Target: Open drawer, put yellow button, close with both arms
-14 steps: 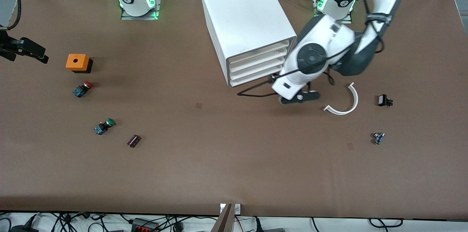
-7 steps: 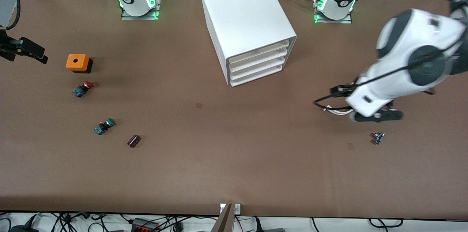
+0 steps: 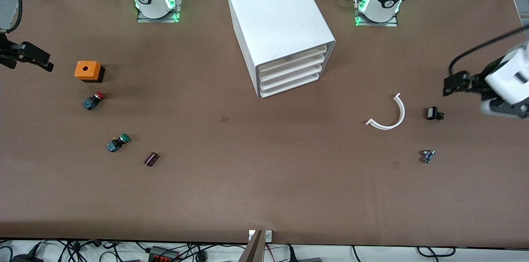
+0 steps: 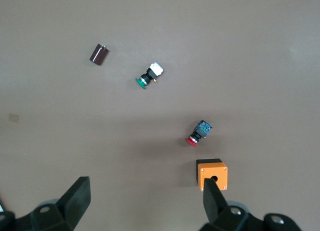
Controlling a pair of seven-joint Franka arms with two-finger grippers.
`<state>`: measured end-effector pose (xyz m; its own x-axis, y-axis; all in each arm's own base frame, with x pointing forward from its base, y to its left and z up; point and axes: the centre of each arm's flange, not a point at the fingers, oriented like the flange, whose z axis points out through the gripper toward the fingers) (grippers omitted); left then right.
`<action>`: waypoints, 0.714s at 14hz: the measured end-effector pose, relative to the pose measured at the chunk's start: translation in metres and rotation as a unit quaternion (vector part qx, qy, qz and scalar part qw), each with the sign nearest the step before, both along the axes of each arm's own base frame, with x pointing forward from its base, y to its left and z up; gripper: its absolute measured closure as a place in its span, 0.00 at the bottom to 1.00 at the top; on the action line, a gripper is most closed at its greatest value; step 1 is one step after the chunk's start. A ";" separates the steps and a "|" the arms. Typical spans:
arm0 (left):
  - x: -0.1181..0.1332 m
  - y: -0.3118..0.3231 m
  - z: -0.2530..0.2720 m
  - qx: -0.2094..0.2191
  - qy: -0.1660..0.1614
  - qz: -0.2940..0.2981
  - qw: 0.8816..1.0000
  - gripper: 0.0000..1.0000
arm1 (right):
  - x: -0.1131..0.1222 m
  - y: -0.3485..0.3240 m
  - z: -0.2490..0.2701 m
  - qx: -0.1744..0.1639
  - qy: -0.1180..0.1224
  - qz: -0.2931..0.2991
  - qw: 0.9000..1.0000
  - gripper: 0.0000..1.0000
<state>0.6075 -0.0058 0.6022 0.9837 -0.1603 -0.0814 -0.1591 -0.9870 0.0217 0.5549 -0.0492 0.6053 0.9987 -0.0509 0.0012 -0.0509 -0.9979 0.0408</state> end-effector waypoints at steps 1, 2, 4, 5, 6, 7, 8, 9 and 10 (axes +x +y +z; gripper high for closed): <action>-0.011 0.007 0.001 -0.009 -0.005 -0.003 1.000 0.00 | 0.000 0.000 0.000 0.000 0.000 0.000 1.000 0.00; -0.018 0.008 0.000 -0.011 -0.023 -0.004 1.000 0.00 | 0.000 0.001 0.000 0.000 0.000 0.001 1.000 0.00; -0.028 0.000 0.000 -0.011 -0.061 -0.012 0.998 0.00 | 0.000 0.002 0.000 0.000 0.000 0.002 1.000 0.00; -0.034 -0.007 0.001 -0.009 -0.066 -0.018 0.998 0.00 | 0.000 0.002 0.000 0.000 0.000 0.002 1.000 0.00; -0.039 -0.012 0.002 -0.007 -0.065 -0.023 0.998 0.00 | 0.000 0.002 0.000 0.000 0.000 0.002 1.000 0.00; -0.042 -0.014 0.003 -0.007 -0.063 -0.025 0.998 0.00 | 0.000 0.002 0.000 0.000 0.000 0.002 1.000 0.00; -0.044 -0.013 0.004 -0.007 -0.060 -0.025 0.998 0.00 | 0.000 0.002 0.000 0.000 0.000 0.002 1.000 0.00; -0.045 -0.011 0.003 -0.006 -0.057 -0.024 0.998 0.00 | 0.000 0.002 0.000 0.000 0.000 0.002 1.000 0.00; -0.046 -0.009 0.001 -0.006 -0.052 -0.023 0.998 0.00 | 0.000 0.002 0.000 0.000 0.000 0.002 1.000 0.00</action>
